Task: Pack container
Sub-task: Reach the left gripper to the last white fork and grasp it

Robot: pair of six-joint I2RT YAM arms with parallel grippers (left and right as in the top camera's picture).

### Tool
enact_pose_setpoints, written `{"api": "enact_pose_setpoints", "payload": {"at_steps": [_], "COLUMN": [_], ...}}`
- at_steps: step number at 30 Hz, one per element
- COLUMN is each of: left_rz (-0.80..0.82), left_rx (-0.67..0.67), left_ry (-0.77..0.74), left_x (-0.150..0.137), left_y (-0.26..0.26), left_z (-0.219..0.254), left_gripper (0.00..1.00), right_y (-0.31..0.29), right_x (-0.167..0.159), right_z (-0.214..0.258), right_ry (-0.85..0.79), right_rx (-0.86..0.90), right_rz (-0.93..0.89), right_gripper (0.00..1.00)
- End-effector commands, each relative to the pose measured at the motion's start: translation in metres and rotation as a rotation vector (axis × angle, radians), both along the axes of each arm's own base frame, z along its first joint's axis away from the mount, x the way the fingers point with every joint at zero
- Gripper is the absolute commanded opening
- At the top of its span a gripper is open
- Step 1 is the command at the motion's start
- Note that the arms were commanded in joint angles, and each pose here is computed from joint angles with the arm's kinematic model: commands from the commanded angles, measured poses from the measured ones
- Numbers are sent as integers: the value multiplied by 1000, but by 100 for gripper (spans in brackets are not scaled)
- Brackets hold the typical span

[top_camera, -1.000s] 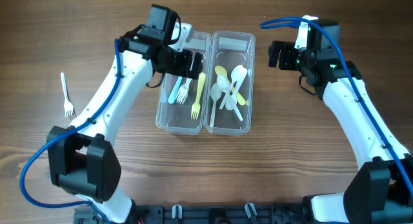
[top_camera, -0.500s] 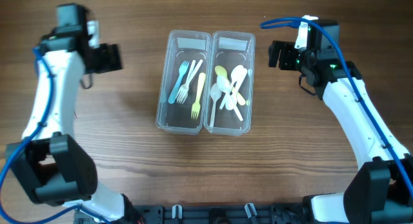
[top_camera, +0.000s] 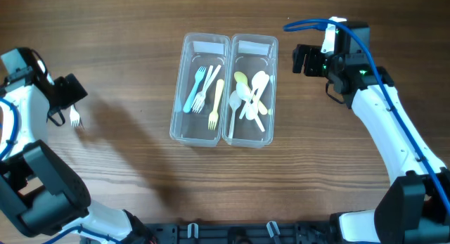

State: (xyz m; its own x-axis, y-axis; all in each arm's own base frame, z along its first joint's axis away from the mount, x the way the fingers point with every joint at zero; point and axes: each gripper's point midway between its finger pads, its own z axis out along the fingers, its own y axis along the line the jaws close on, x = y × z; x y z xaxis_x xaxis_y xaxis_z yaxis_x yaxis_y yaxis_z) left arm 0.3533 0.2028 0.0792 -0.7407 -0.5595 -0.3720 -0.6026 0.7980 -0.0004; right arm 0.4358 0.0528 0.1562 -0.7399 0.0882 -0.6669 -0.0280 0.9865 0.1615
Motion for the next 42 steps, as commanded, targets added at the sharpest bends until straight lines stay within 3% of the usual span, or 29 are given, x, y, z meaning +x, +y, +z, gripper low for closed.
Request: {"api": "enact_pose_setpoints", "payload": {"at_steps": [1,12,19,21,22,23,24,25,30,38,42], "left_rz": [3,-28,-41,-41,-41,-41,-41,-42,-55,-170,-319], "left_rx": [-34,-83,-100,-100,-100,-101,-102,-104,-139,-377,-535], "left_ry": [-26,46,19,19,19,19,20,19,2,-187,-416], "left_x": [7,14,25,25,25,25,25,25,27,55,78], "left_y": [-3,-3,-3,-3,-3,-3,-3,-4,-10,-56,-92], "left_z": [-10,-71,-85,-85,-85,-85,-85,-85,-84,-53,10], "left_gripper": [98,100,96,86,69,42,25,18,4,4,4], "right_y": [-1,-1,-1,-1,-1,-1,-1,-1,-1,-1,-1], "right_x": [1,1,1,1,1,1,1,1,1,1,1], "right_z": [3,3,3,3,3,3,3,3,3,3,3], "right_ry": [-12,-13,-13,-13,-13,-12,-13,-12,-12,-13,-13], "right_rx": [-16,-16,-16,-16,-16,-16,-16,-16,-16,-16,-16], "right_rz": [1,1,1,1,1,1,1,1,1,1,1], "right_gripper": [100,100,100,100,100,100,100,100,100,100,100]}}
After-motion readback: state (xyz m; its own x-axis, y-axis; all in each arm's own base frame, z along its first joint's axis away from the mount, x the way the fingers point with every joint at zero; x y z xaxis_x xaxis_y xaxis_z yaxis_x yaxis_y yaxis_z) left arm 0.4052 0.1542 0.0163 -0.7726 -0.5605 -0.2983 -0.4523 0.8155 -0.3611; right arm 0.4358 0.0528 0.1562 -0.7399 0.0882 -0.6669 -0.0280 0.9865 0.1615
